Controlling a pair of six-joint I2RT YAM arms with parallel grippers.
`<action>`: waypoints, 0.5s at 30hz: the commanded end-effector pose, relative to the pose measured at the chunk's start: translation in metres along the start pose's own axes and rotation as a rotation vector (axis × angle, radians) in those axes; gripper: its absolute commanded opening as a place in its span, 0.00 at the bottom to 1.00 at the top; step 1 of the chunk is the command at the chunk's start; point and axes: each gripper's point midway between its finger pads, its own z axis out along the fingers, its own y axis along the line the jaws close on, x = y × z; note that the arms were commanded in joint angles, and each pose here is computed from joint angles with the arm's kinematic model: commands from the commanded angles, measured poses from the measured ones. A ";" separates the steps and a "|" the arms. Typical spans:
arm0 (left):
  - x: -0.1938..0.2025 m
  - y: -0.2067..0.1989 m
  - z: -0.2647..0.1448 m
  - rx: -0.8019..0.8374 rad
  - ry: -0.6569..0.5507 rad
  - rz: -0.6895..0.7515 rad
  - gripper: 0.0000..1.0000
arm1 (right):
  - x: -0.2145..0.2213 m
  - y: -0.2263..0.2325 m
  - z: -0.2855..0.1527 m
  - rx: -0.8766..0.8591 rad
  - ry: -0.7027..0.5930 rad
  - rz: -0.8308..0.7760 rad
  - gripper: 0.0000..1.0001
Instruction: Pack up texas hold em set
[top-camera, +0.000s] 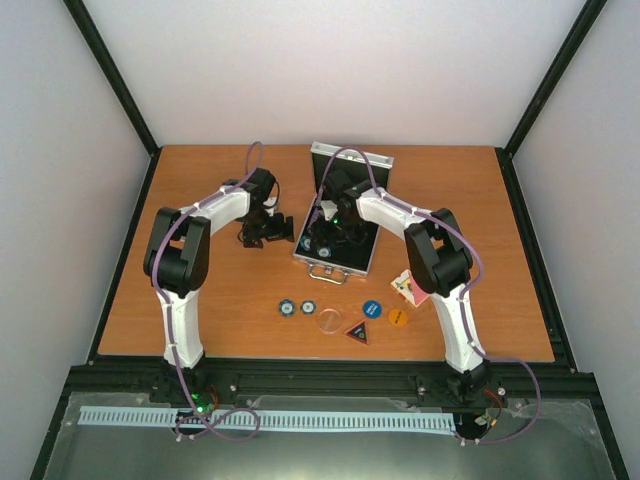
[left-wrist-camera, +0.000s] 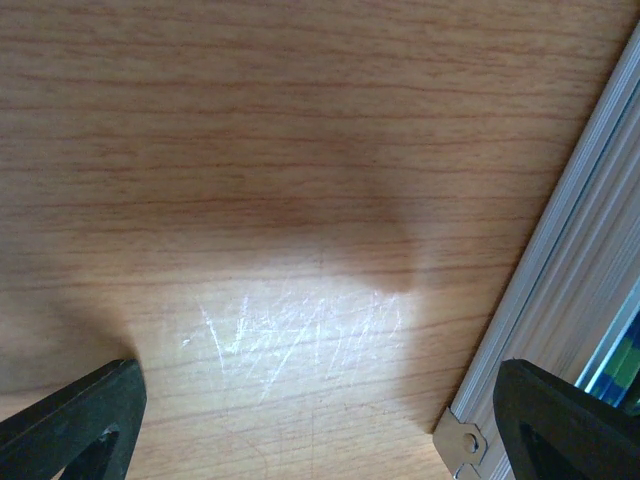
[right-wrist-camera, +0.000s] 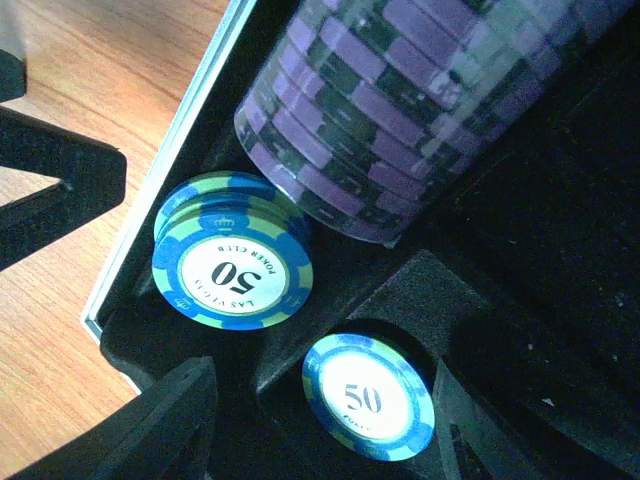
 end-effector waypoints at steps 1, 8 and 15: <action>0.037 0.004 0.051 0.027 0.161 -0.005 0.98 | -0.002 0.014 -0.014 -0.043 -0.025 -0.033 0.61; 0.035 0.004 0.058 0.030 0.166 -0.003 0.98 | -0.002 0.025 -0.027 -0.072 -0.030 -0.061 0.61; 0.033 0.004 0.060 0.031 0.167 0.000 0.98 | 0.006 0.039 -0.034 -0.109 -0.013 -0.103 0.61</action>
